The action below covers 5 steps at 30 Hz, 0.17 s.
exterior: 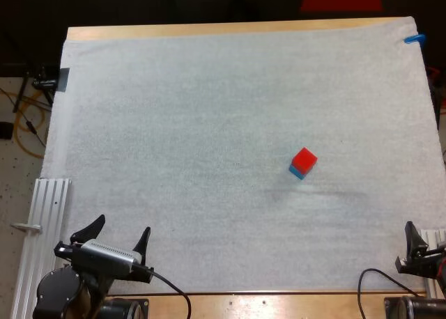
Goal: Stack red cube on blue cube
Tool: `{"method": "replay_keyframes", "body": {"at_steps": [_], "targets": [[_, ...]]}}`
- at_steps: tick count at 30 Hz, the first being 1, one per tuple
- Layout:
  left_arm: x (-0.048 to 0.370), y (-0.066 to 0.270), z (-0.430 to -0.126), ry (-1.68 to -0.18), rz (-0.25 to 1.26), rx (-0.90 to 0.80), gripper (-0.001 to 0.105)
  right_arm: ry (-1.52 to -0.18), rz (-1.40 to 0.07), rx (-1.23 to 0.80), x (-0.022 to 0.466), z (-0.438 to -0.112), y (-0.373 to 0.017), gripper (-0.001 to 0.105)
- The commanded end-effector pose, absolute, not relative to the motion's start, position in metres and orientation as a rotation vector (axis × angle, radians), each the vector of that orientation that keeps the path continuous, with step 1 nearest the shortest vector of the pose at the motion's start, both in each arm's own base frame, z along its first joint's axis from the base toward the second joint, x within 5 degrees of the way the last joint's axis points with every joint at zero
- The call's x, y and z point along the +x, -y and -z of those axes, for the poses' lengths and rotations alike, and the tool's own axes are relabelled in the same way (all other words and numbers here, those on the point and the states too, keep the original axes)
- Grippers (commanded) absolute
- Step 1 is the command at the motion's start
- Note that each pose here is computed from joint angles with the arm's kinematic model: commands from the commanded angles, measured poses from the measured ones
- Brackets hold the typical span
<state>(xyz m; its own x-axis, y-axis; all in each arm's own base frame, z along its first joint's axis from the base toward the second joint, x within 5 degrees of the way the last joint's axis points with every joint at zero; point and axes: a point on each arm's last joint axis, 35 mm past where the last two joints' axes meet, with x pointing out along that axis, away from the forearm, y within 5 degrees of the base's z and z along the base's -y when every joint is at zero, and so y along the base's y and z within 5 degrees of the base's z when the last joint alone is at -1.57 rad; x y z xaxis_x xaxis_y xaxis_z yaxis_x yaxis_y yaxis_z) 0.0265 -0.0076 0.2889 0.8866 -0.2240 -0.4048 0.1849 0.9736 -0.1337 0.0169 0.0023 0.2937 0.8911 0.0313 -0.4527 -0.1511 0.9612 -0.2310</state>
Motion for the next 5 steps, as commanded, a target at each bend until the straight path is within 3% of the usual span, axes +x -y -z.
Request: {"method": "replay_keyframes", "body": {"at_steps": [1, 5], "targets": [[0.0289, 0.0077, -0.2908, -0.426, 0.211, -0.103, 0.076, -0.463, -0.094, -0.259, 0.0187, -0.2949, -0.0022, 0.070], [0.0289, 0.0077, -0.2908, -0.426, 0.211, -0.103, 0.076, -0.463, -0.094, -0.259, 0.0187, -0.2949, -0.0022, 0.070]]}}
